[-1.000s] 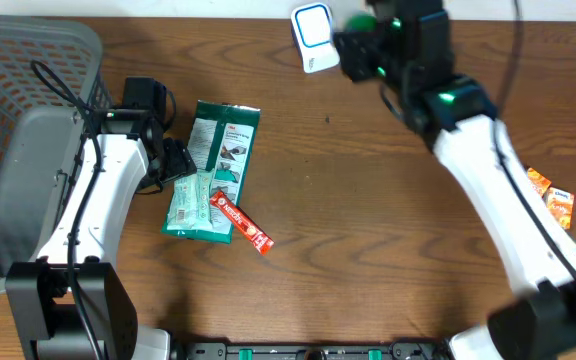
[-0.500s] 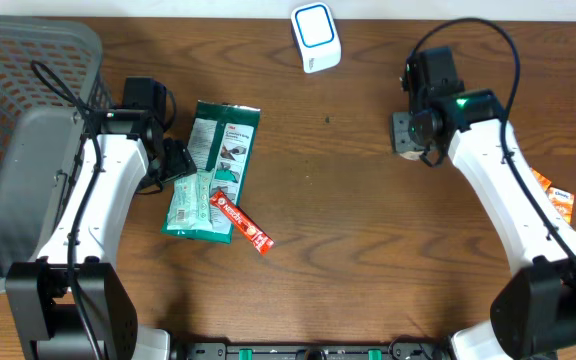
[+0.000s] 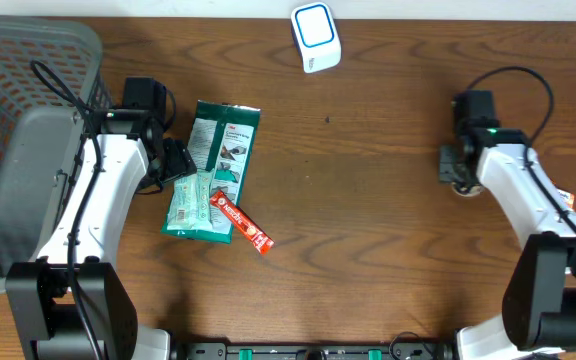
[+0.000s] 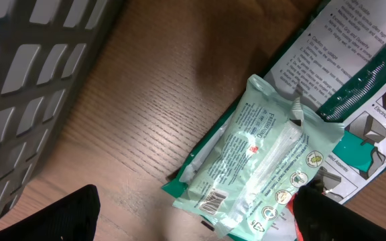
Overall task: Scan the item barcode
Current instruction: 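Move the jar to the table's right side and release it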
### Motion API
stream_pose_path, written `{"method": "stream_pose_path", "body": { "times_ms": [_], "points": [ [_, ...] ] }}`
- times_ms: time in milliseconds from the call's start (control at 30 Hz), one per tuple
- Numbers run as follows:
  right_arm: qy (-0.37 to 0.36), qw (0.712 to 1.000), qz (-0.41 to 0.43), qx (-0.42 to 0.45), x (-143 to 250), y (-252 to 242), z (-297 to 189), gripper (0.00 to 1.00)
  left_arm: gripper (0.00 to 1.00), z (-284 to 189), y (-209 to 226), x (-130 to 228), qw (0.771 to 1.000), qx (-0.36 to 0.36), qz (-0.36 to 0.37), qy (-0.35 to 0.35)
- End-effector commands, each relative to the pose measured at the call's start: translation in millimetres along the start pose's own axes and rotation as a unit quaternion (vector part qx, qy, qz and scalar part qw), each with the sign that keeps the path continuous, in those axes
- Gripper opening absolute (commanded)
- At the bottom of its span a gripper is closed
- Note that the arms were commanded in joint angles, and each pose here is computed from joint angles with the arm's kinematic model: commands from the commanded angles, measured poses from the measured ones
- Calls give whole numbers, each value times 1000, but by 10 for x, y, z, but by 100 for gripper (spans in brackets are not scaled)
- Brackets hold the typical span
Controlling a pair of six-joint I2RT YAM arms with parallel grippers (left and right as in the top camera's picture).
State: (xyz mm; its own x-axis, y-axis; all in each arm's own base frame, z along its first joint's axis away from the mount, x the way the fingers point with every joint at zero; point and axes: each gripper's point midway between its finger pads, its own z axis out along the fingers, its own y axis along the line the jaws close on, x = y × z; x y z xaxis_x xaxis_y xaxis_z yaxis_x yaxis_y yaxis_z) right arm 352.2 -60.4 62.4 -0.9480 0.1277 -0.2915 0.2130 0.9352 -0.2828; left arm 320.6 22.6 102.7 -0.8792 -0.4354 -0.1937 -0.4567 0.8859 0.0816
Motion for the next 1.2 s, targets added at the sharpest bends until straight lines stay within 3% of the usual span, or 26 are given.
{"method": "stream_pose_path", "body": {
  "times_ms": [0,67,133,167,500,667,800,867,967,1000,1067,1167],
  "points": [
    [5,999,28,25,-6,-290,68,43,93,-87,20,-55,1000,2,-3,-15],
    [9,999,41,26,4,-370,93,50,93,-87,20,-55,1000,2,-3,-15],
    [9,998,50,25,2,-422,111,90,93,-87,20,-55,1000,2,-3,-15],
    [9,998,54,21,-3,-430,118,99,93,-87,20,-55,1000,2,-3,-15],
    [-26,997,75,-10,-208,-381,69,99,93,-87,20,-55,1000,2,-3,-15],
    [-70,994,79,-39,-561,-362,-336,99,93,-87,20,-55,1000,2,-3,-15],
    [-92,985,65,-133,-733,-49,-710,99,93,-87,20,-55,1000,2,-3,-15],
    [-72,976,45,-200,-631,245,-806,74,93,-87,20,-55,1000,2,-3,-15],
    [-29,975,23,-218,-383,465,-703,21,93,-87,20,-55,1000,2,-3,-15],
    [-17,976,17,-216,-301,517,-638,12,93,-87,20,-55,1000,3,-3,-15],
    [-1,978,7,-210,-159,593,-494,8,93,-87,20,-55,1000,2,-3,-15],
    [24,991,20,-133,92,441,-159,9,93,-87,20,-55,1000,2,-3,-15]
  ]
}}
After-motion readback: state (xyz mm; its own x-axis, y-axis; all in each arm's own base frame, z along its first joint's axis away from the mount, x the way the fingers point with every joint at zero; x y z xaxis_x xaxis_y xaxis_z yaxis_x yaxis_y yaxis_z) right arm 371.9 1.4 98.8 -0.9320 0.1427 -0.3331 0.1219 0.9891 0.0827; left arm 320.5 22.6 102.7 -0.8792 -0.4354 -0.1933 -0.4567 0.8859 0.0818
